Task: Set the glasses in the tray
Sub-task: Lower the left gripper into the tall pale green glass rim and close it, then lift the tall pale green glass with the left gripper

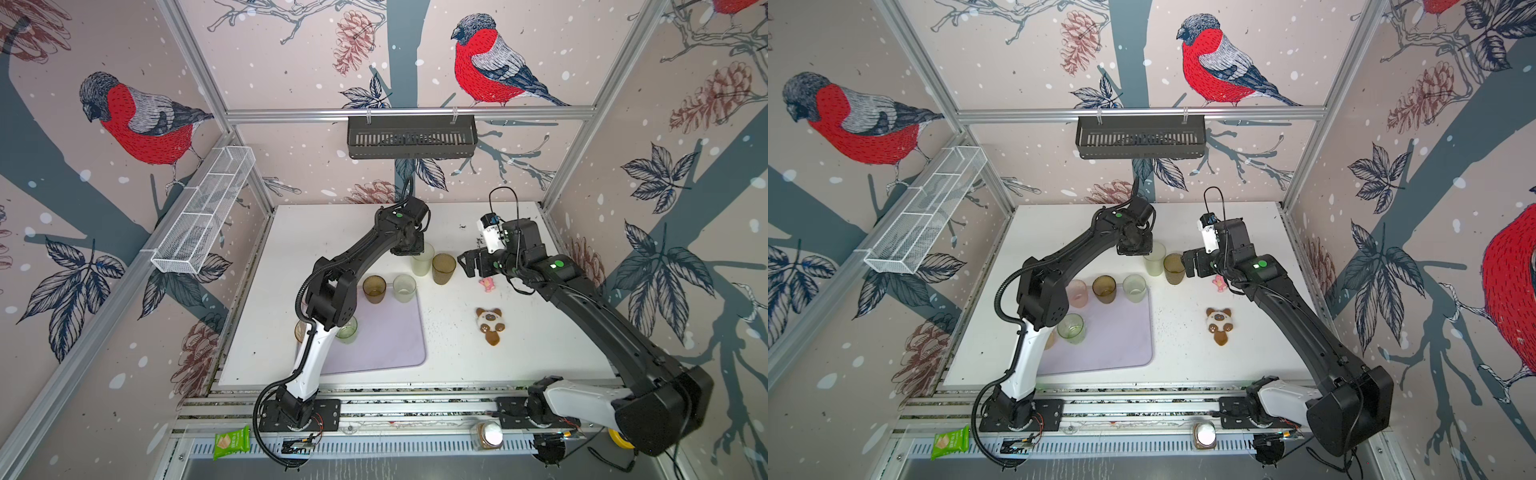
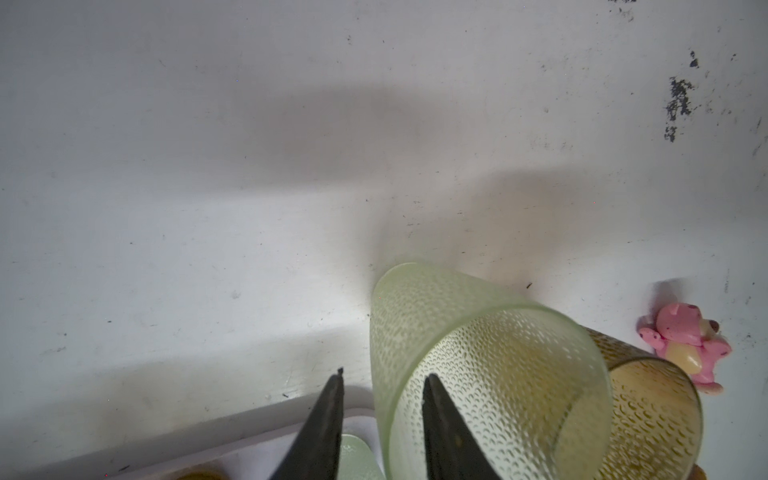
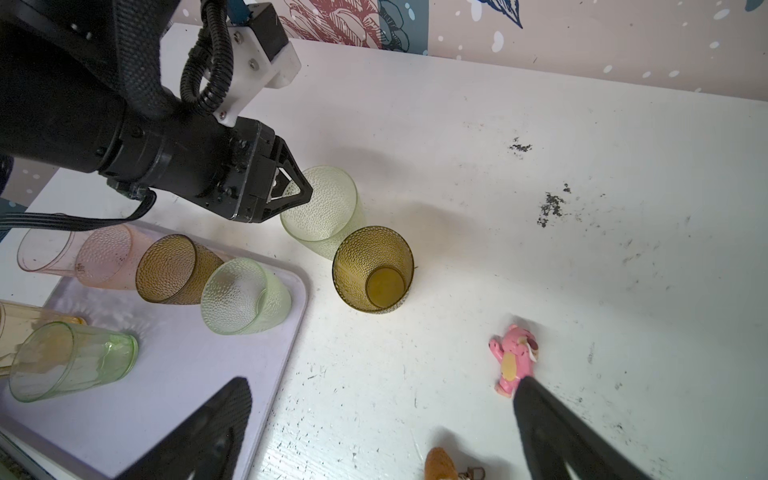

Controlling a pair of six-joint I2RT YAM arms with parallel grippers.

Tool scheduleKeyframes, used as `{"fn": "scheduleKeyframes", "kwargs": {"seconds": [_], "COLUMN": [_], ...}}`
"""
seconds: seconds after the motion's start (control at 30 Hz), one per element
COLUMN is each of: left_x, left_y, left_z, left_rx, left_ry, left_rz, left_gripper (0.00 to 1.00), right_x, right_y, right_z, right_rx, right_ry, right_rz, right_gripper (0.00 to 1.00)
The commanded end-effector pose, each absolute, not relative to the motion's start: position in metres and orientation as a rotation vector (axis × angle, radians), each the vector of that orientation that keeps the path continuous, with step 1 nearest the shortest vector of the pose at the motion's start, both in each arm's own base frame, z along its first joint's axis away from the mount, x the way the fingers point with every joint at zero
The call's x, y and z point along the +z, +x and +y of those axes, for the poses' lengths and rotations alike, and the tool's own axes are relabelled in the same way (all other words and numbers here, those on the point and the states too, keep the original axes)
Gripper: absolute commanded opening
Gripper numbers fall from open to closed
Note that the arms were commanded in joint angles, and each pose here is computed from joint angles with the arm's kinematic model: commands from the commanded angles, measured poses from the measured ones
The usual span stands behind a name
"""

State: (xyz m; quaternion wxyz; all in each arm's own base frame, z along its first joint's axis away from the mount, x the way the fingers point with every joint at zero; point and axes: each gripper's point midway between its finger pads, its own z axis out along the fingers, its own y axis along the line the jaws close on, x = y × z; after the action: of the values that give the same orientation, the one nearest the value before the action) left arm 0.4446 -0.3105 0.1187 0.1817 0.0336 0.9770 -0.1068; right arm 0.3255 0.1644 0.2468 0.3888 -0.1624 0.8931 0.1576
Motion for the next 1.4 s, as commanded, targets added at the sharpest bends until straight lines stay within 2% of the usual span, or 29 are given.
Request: {"fn": "scheduleKeyframes", "kwargs": {"seconds": [0.0, 1.37], "left_x": [0.118, 0.117], "left_y": [0.444, 0.446], "left_z": [-0.308, -0.297], "left_rx": [-0.280, -0.229], "left_ry": [0.100, 0.069], "left_rz": [2.765, 2.770], "left_gripper": [0.31, 0.11], "right_x": [0.254, 0.263], "right_y": [0.329, 0.333], "right_z": [0.167, 0.161], "right_rx": [0.407, 0.393], "right_ry": [-0.421, -0.397], "right_rz": [2.234, 2.208], "right_gripper": [1.00, 1.00]}}
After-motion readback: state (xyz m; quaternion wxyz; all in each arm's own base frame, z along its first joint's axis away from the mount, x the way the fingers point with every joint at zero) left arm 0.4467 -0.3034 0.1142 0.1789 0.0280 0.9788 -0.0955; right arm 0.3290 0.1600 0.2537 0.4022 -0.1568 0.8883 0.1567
